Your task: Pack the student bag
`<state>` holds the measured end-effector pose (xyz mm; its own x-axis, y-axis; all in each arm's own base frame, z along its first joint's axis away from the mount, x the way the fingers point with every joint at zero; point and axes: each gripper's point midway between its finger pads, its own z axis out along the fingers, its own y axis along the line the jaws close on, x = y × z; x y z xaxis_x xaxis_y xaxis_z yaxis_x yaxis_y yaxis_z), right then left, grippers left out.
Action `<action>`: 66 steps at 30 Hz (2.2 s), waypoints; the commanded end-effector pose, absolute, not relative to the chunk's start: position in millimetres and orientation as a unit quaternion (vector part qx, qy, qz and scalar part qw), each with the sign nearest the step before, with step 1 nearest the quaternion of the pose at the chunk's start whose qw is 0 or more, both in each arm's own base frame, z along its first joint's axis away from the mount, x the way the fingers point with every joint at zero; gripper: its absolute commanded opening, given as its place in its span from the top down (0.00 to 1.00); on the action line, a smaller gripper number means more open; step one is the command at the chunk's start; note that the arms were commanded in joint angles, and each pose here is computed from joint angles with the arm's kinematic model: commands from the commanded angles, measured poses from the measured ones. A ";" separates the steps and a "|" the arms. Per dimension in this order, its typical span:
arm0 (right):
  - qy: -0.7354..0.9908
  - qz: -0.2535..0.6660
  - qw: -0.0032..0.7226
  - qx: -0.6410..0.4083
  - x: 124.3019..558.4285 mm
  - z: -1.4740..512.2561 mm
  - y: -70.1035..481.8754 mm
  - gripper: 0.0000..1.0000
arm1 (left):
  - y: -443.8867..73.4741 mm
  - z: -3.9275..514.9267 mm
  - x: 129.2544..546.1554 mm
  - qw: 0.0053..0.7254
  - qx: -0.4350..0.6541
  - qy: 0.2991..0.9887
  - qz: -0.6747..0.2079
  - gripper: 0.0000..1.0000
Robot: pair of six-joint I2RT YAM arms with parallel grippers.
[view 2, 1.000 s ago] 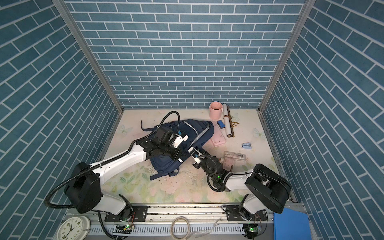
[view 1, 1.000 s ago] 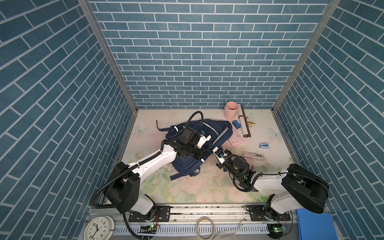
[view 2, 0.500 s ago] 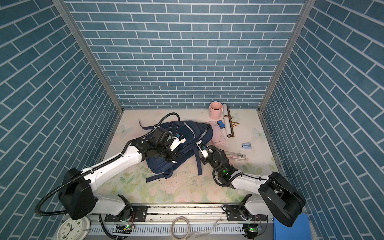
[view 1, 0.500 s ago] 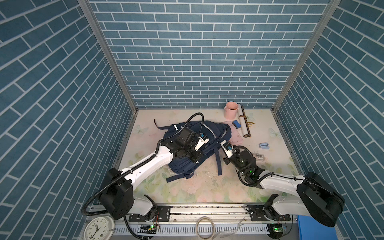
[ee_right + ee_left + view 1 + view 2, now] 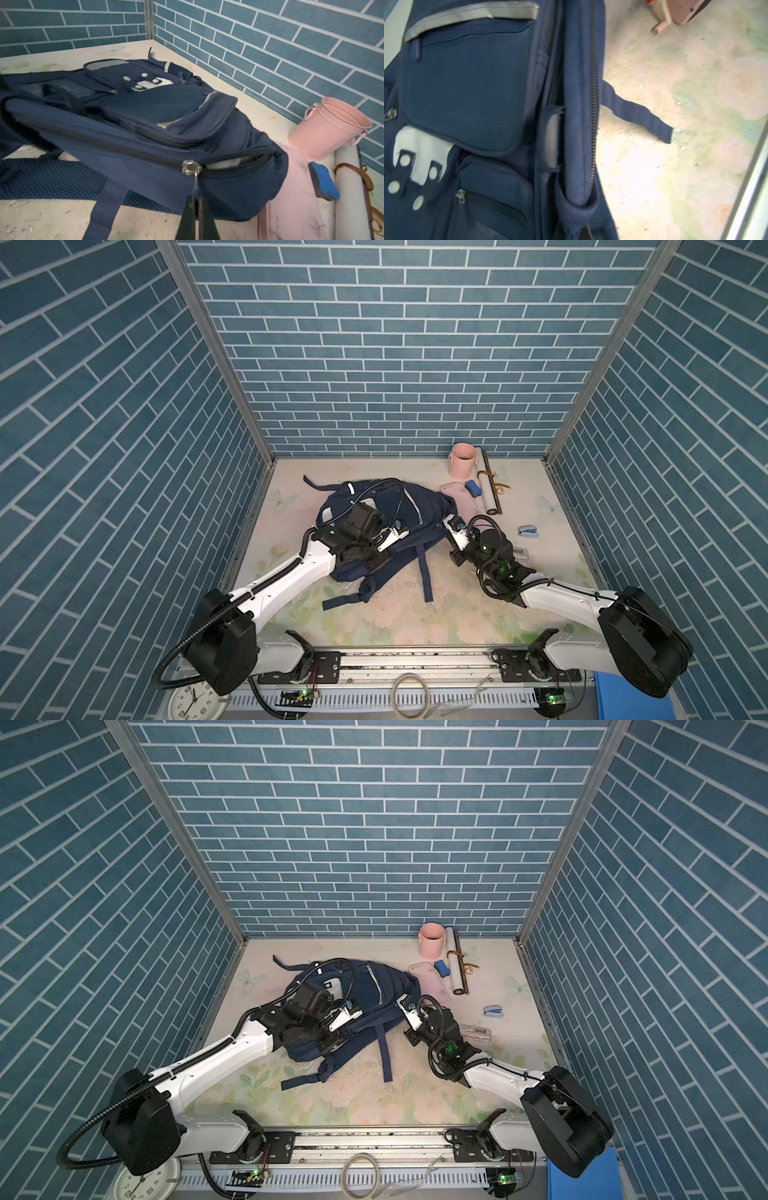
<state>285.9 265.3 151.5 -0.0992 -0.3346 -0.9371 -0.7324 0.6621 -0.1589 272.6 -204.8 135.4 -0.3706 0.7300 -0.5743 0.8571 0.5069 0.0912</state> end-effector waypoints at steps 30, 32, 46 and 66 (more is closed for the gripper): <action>0.745 0.208 0.489 -0.403 259.6 118.8 294.2 0.74 | -232.7 146.0 269.7 0.260 -0.319 0.782 -0.469 0.48; 0.741 0.210 0.487 -0.412 255.7 115.2 292.3 0.71 | -239.4 143.2 267.7 0.252 -0.337 0.774 -0.473 0.48; 0.751 0.214 0.473 -0.407 251.2 94.8 277.5 0.60 | -279.3 102.1 277.4 0.229 -0.425 0.717 -0.502 0.49; 0.746 0.248 0.455 -0.418 256.3 75.0 280.9 0.59 | -285.5 54.5 309.6 0.233 -0.458 0.720 -0.466 0.71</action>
<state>254.9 273.0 66.7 -0.2759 -0.4231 -0.8631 -0.8249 0.5651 -0.0134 300.4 -285.7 50.3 -0.4957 -0.8661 0.0648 -0.4489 0.1916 -0.8728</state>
